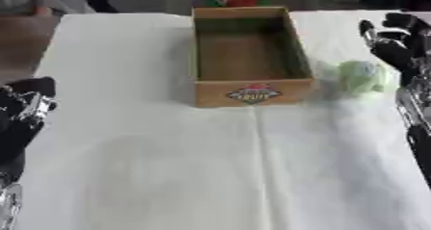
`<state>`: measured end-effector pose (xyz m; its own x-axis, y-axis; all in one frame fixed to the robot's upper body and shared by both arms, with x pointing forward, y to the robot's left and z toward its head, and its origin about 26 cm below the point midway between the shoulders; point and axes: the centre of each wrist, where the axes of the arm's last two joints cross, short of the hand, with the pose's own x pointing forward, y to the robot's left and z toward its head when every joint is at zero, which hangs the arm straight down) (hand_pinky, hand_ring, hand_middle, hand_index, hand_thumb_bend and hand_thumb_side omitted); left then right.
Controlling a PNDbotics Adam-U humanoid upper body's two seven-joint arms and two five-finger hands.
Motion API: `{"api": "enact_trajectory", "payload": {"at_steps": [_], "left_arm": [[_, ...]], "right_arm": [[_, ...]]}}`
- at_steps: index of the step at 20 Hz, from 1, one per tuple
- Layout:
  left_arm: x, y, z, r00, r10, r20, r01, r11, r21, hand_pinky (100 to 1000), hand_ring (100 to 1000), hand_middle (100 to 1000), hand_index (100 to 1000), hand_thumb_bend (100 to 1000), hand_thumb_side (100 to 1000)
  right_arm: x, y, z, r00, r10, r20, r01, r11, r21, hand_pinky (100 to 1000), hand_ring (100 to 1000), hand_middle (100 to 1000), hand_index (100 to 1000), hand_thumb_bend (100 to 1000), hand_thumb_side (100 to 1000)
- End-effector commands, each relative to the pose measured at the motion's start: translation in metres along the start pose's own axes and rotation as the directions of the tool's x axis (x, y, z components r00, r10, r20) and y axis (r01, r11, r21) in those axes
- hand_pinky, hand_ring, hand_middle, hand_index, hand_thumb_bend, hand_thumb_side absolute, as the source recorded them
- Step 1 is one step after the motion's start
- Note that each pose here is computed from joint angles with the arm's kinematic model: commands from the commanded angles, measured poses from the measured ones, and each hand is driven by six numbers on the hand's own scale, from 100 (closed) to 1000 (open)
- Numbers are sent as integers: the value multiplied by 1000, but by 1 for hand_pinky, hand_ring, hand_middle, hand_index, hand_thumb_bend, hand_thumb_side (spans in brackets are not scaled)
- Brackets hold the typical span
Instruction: Pick up objects on the table and place them in the box.
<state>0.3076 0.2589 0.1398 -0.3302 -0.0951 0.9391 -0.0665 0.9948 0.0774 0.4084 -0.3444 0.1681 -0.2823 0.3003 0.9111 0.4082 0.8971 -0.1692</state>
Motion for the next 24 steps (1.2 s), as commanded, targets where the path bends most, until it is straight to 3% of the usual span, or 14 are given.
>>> {"api": "enact_trajectory", "payload": {"at_steps": [1,6,12,19,24], "left_arm": [[7,3,-1,1000,-2,24,2,1000,0,722,711,633,660,382,382],[6,3,-1,1000,-4,23,4,1000,-2,723,710,633,660,382,382],[6,3,0,1000,-7,20,7,1000,-3,722,709,633,660,382,382],[5,3,0,1000,-9,15,9,1000,-4,722,708,633,660,382,383],[4,4,1,1000,-10,13,10,1000,-3,722,708,633,660,382,383]], "right_arm": [[13,-19,-12,997,66,41,-66,998,-11,588,695,695,739,441,224],[13,-38,-22,985,165,38,-166,986,11,600,716,717,760,459,253],[9,-63,-38,951,309,22,-309,948,78,637,768,762,794,484,254],[3,-86,-50,870,494,-17,-478,849,224,714,867,834,839,547,246],[-2,-92,-52,837,546,-42,-508,803,310,719,873,841,843,564,246]]}}
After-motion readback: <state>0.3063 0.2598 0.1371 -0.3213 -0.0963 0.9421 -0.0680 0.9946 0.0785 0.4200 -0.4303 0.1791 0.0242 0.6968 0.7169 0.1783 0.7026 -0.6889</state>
